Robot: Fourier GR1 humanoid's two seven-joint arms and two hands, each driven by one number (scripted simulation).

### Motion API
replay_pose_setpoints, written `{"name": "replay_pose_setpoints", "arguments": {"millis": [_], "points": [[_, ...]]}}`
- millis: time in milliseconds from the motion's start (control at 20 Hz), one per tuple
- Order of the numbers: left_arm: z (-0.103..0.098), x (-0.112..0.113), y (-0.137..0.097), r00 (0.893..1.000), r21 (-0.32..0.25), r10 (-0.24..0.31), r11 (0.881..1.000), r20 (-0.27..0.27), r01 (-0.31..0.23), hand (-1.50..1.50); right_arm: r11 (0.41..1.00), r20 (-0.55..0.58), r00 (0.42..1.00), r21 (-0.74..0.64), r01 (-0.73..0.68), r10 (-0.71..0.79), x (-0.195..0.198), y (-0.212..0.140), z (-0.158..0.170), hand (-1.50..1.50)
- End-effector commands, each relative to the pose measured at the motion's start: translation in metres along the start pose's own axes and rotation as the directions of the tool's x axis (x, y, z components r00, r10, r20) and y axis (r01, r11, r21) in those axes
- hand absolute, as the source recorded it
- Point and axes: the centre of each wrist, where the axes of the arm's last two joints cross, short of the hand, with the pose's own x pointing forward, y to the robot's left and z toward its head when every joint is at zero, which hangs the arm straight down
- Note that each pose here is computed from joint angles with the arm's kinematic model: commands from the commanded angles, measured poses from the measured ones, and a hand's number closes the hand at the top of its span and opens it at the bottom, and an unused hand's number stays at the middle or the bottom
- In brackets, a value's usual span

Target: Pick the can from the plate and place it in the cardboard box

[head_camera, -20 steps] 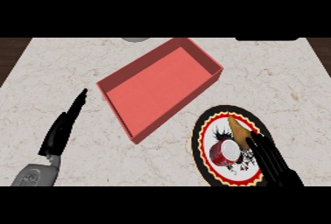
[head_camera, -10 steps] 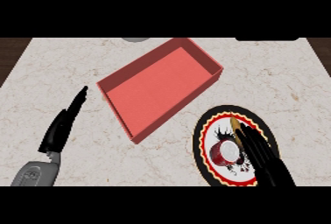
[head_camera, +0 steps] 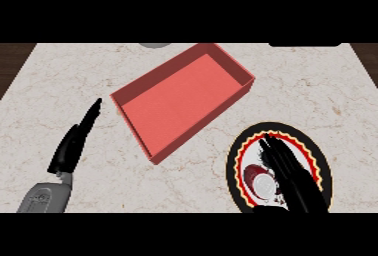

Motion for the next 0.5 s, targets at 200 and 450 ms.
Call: {"name": "replay_pose_setpoints", "arguments": {"millis": [200,450], "points": [[-0.013,-0.006,0.005,1.000,-0.017,0.003,1.000,0.009,-0.003,0.00,0.999,0.016,1.000,0.036,-0.007,0.006,0.012,0.016,-0.011,-1.50],[0.004,-0.005,0.017,1.000,-0.003,-0.005,1.000,-0.010,0.005,0.00,0.984,0.069,0.986,-0.103,-0.144,0.151,-0.004,0.025,-0.011,1.50]]}}
